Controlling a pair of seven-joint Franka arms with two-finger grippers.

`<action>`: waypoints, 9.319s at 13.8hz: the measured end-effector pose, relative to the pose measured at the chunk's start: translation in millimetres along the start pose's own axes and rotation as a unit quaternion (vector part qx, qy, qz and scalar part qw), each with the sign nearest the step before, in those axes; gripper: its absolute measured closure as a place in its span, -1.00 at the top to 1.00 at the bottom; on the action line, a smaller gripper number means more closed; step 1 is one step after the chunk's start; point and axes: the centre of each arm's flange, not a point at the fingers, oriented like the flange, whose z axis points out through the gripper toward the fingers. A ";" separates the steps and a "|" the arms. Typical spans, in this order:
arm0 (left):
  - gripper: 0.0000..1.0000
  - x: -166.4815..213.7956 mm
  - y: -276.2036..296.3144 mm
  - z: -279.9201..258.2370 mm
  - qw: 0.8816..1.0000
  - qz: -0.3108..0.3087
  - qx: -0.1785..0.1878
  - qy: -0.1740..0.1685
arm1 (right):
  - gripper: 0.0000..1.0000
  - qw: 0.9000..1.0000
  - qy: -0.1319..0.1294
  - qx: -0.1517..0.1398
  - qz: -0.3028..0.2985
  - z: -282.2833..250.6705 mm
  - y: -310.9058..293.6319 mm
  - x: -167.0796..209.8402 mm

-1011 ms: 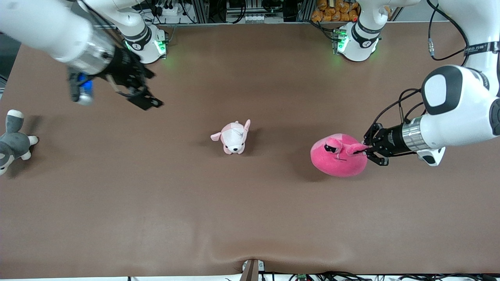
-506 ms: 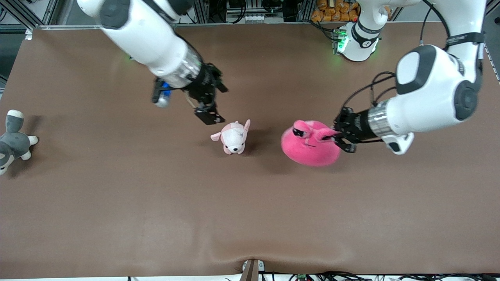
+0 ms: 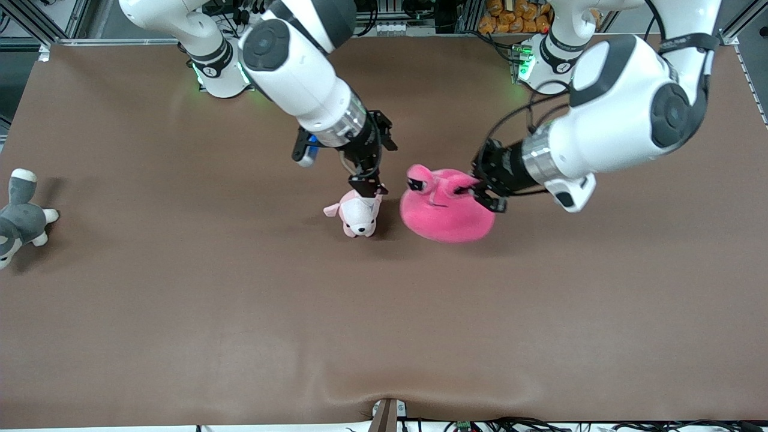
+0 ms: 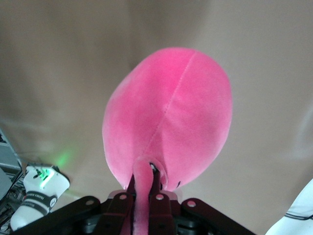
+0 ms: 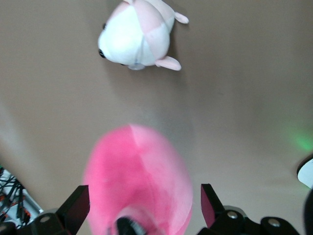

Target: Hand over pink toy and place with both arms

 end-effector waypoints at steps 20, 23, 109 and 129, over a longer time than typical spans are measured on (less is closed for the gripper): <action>-0.42 -25.9 -25.6 -1.9 1.000 -0.008 0.012 0.016 | -0.75 0.997 0.038 0.045 0.051 -8.3 -32.6 -4.1; 0.27 -18.6 -41.1 -26.6 0.996 0.035 -0.011 0.085 | -0.75 0.993 0.034 0.065 0.087 -46.2 -76.1 26.0; 1.00 187.0 -130.9 -239.5 0.691 0.671 0.105 0.248 | 1.00 0.533 0.144 -0.176 -0.815 -369.5 -98.0 364.2; 1.00 192.6 -131.5 -242.5 0.690 0.670 0.121 0.247 | 1.00 0.542 0.144 -0.178 -0.809 -372.6 -100.6 374.9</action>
